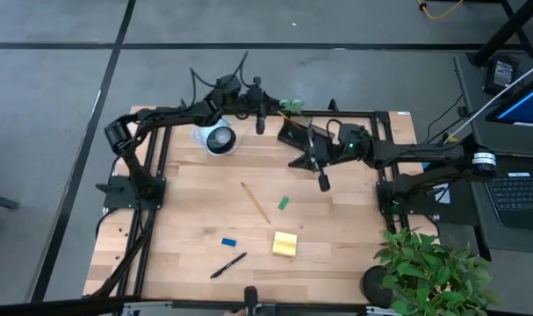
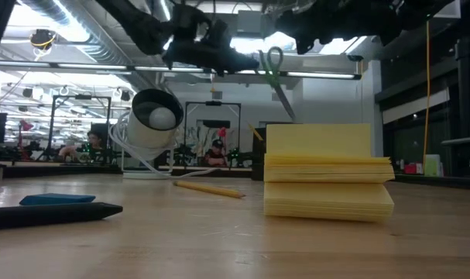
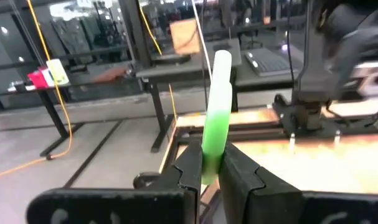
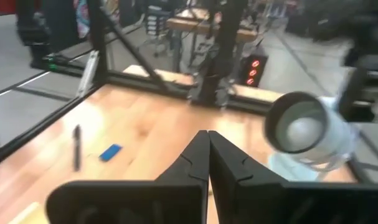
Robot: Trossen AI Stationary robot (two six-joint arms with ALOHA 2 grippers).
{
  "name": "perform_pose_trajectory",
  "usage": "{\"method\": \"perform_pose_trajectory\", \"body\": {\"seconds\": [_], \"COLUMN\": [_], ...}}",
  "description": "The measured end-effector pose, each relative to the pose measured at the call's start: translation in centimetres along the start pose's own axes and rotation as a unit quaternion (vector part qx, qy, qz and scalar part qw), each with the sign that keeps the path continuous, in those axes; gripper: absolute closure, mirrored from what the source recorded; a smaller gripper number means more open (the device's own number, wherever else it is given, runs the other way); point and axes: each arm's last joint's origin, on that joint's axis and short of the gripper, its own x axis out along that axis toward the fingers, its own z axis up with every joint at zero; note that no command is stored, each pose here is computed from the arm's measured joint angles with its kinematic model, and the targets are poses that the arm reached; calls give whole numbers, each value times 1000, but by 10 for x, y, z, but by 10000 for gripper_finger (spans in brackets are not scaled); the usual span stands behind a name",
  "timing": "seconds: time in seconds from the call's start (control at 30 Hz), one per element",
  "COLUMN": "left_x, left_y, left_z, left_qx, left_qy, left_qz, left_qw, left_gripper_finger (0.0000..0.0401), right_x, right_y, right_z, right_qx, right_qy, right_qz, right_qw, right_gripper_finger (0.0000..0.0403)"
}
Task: Pick and place office supplies into organizer
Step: Put the green scissors into the desk organizer, then put the green eraser into the desk organizer
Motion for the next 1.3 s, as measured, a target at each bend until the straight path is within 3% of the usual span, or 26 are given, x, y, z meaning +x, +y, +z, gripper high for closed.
{"method": "perform_pose_trajectory", "body": {"seconds": [0.2,0.73,1.3], "left_x": [11,26,26], "left_y": [10,13,17], "left_z": [-15,-56,-56], "left_qx": [-2,-34,-48], "left_qy": [48,94,88], "left_qz": [34,23,37], "left_qw": [998,995,994], "left_gripper_finger": [374,375,329], "right_x": [6,10,10], "right_y": [17,32,32], "right_z": [-1,1,1], "right_qx": [2,-14,-13], "right_qy": [15,23,23], "right_qz": [31,23,22], "right_qw": [999,999,999], "right_gripper_finger": [400,399,398]}}
